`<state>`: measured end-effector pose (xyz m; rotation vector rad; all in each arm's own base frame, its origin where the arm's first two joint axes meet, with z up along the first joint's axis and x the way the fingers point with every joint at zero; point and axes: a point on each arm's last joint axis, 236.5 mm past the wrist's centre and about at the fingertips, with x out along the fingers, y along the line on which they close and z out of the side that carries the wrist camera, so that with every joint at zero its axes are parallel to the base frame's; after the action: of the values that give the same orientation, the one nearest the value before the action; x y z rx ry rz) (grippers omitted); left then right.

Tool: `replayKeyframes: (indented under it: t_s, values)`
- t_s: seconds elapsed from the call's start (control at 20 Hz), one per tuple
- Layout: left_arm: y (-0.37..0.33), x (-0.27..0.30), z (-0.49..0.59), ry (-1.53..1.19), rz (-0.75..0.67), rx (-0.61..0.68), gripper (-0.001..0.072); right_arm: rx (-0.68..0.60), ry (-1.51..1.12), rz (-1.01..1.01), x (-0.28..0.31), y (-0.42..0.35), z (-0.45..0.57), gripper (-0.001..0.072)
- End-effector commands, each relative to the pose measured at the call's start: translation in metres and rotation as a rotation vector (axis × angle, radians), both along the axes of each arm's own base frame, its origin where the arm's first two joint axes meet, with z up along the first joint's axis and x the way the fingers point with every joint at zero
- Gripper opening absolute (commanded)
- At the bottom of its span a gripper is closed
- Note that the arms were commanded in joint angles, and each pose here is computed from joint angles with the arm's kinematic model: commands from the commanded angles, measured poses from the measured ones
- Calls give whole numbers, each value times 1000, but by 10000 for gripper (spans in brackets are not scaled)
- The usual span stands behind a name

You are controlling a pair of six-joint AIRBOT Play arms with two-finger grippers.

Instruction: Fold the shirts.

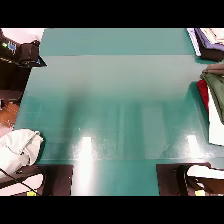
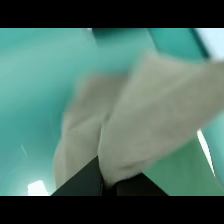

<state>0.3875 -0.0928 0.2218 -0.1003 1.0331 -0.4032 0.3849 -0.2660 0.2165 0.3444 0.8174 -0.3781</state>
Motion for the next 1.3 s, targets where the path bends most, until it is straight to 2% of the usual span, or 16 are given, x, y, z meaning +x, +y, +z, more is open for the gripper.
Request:
replayKeyframes:
  t_s: [0.0, 0.15, 0.2, 0.25, 0.3, 0.35, 0.55, 0.7, 0.75, 0.8, 0.85, 0.9, 1.25]
  values:
    - [0, 1, 0, -16, -30, 17, 32, 38, 314, -202, -76, -13, -35, 14]
    - [0, 1, 0, -19, -37, 22, 32, 48, 436, -262, -106, -14, -43, 20]
    - [0, 1, 0, -19, -37, 22, 32, 54, 458, -267, -111, -13, -45, 137]
    - [0, 1, 0, -19, -37, 21, 32, 59, 470, -269, -114, -11, -45, 370]
    - [0, 1, 0, -19, -37, 21, 32, 66, 480, -269, -116, -10, -46, 536]
    - [0, 1, 0, -19, -37, 21, 33, 71, 488, -268, -118, -8, -47, 540]
    - [0, -2, -1, -7, -38, 18, 32, 143, 486, -263, -113, 11, -49, 537]
    - [0, 2, 1, -21, -30, 14, 33, 232, 395, -101, -75, 62, -42, 535]
    - [0, 4, 2, -32, -26, 12, 33, 255, 361, -22, -61, 88, -35, 496]
    - [0, 8, 5, -49, -20, 8, 33, 270, 332, 56, -49, 112, -29, 350]
    - [0, 12, 7, -70, -13, 4, 32, 272, 302, 138, -37, 138, -22, 98]
    - [0, 17, 10, -91, -5, 0, 32, 259, 283, 200, -30, 160, -15, 16]
    - [0, 36, 24, -184, 27, -18, 32, 161, 166, 539, -7, 289, 19, 15]
